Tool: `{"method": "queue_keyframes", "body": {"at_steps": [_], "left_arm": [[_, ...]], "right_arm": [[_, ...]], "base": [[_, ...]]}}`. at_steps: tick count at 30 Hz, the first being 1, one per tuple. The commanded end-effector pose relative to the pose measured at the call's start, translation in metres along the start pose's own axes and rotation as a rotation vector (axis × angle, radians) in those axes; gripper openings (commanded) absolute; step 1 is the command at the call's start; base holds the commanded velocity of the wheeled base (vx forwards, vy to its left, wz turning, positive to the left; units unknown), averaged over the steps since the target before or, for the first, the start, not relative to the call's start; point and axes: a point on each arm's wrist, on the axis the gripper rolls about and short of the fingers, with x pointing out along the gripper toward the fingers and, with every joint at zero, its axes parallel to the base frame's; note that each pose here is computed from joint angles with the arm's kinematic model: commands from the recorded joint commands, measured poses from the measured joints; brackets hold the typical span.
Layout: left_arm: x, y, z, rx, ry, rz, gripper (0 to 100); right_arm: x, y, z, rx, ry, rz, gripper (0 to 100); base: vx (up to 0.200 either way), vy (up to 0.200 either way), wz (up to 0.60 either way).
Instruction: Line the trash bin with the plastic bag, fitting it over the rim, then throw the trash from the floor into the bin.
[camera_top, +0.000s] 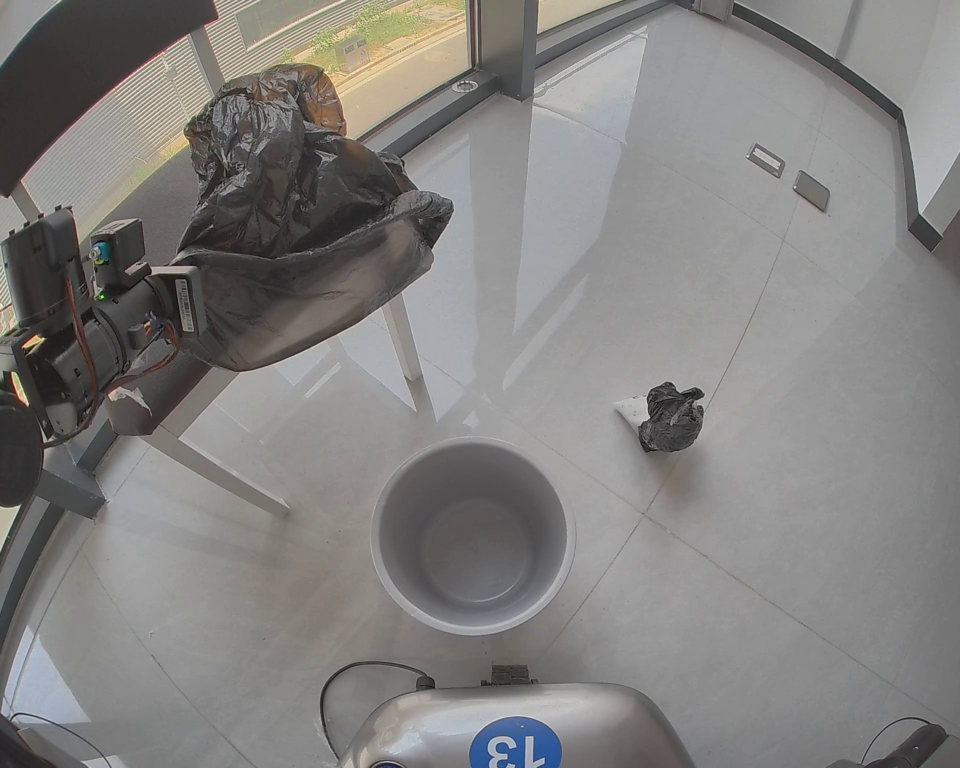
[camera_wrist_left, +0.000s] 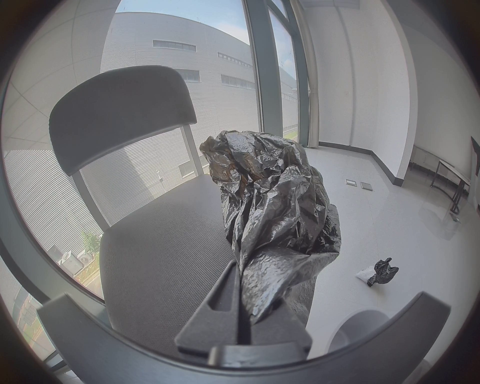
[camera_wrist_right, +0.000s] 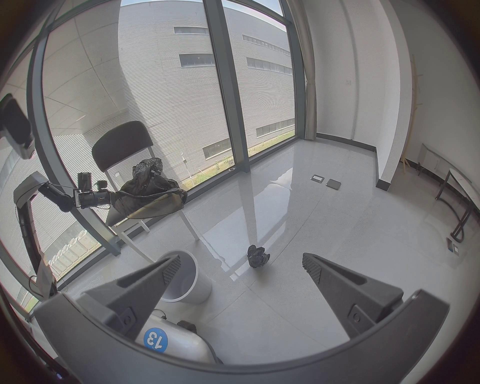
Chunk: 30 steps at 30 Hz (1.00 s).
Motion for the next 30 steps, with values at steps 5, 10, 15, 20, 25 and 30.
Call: {"method": "queue_keyframes", "body": {"at_steps": [5, 10, 15, 20, 25, 30], "left_arm": [[-0.011, -0.017, 0.05, -0.133, -0.026, -0.08, 0], [-0.047, -0.044, 0.083, -0.238, 0.026, -0.241, 0], [-0.068, -0.059, 0.104, -0.332, 0.071, -0.294, 0], [-0.076, -0.066, 0.109, -0.331, 0.083, -0.341, 0], [-0.077, -0.075, 0.107, -0.339, 0.099, -0.371, 0], [-0.083, -0.087, 0.108, -0.378, 0.115, -0.427, 0]], "right_arm": [[-0.004, 0.002, 0.034, -0.054, 0.253, 0.03, 100], [-0.002, 0.003, 0.033, -0.087, 0.267, 0.084, 100], [-0.001, 0.003, 0.029, -0.11, 0.274, 0.098, 100], [0.004, 0.002, 0.026, -0.205, 0.284, 0.11, 100], [0.024, 0.001, 0.013, -0.267, 0.281, 0.123, 100], [0.062, 0.004, 0.002, -0.274, 0.216, 0.191, 100]], "base": [[0.0, 0.0, 0.0], [0.0, 0.0, 0.0], [0.0, 0.0, 0.0], [0.0, 0.0, 0.0], [0.0, 0.0, 0.0], [0.0, 0.0, 0.0]]}}
